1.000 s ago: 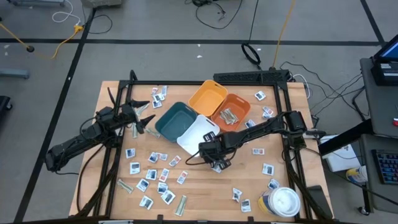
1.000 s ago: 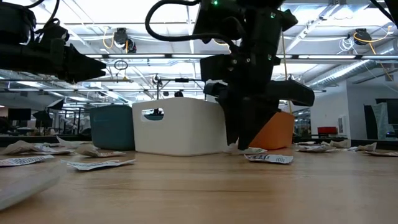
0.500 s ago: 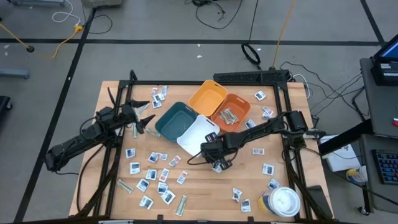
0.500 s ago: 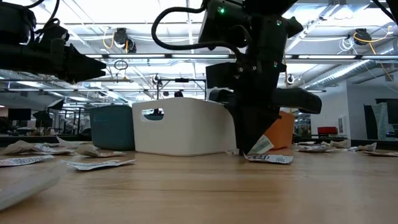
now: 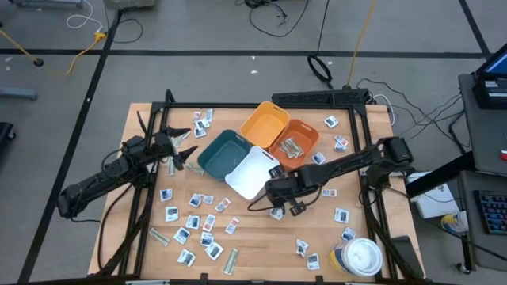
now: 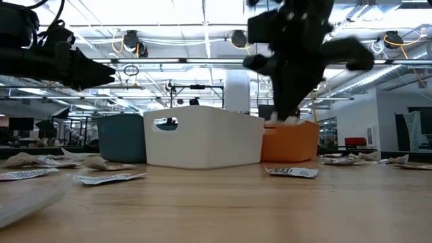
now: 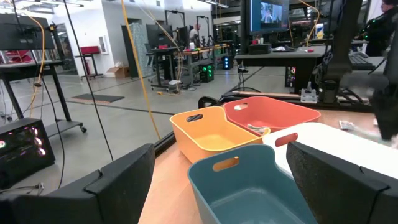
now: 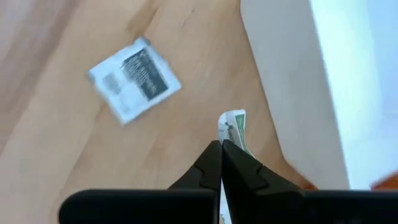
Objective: Pick & Place First Aid Supplies
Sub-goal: Put the green bandage pack into the orange bin
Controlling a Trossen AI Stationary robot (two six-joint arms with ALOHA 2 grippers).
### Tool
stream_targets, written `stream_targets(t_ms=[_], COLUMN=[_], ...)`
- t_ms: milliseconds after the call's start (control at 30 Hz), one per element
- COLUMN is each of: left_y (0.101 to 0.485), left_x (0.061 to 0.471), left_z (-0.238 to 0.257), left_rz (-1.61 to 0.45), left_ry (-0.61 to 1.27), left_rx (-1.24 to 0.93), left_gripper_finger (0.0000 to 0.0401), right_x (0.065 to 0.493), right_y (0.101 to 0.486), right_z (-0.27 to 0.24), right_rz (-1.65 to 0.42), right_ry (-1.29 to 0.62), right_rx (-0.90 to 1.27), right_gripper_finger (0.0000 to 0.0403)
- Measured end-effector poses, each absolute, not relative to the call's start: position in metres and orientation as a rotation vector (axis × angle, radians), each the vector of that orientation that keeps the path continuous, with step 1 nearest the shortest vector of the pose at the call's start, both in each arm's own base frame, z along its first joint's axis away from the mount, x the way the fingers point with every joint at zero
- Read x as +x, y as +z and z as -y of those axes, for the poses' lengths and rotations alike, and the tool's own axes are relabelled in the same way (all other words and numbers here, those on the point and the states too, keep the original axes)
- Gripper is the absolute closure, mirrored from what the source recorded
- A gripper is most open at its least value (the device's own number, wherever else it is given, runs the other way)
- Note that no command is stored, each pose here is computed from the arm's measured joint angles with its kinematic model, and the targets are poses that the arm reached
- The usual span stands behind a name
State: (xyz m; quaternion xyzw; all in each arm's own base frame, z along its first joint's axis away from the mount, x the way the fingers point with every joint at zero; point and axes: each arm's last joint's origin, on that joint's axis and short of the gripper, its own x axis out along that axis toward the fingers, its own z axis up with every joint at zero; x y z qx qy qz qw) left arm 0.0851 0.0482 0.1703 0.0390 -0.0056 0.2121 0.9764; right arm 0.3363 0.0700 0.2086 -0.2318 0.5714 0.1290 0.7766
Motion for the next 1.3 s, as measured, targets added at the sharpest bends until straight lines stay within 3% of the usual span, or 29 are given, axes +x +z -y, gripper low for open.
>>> stream_targets(t_ms=[500,800,1300], left_y=[0.17,0.17,0.17], left_x=[0.085,0.085,0.085], left_z=[-0.048,-0.048,-0.048], left_rz=[0.011,0.011,0.012], left_ry=[0.427,0.427,0.428], left_rx=[0.079,0.079,0.079], left_gripper_finger=[0.0034,0.0034,0.0034], right_x=[0.307,0.304,0.296], right_y=[0.258,0.265,0.269], right_z=[-0.058,-0.001,0.091], right_rz=[-1.171,-1.229,-1.153], right_ry=[0.22,-0.085,-0.513], right_rx=[-0.5,-0.39,0.008], right_gripper_finger=[0.0403,0.0403,0.0403])
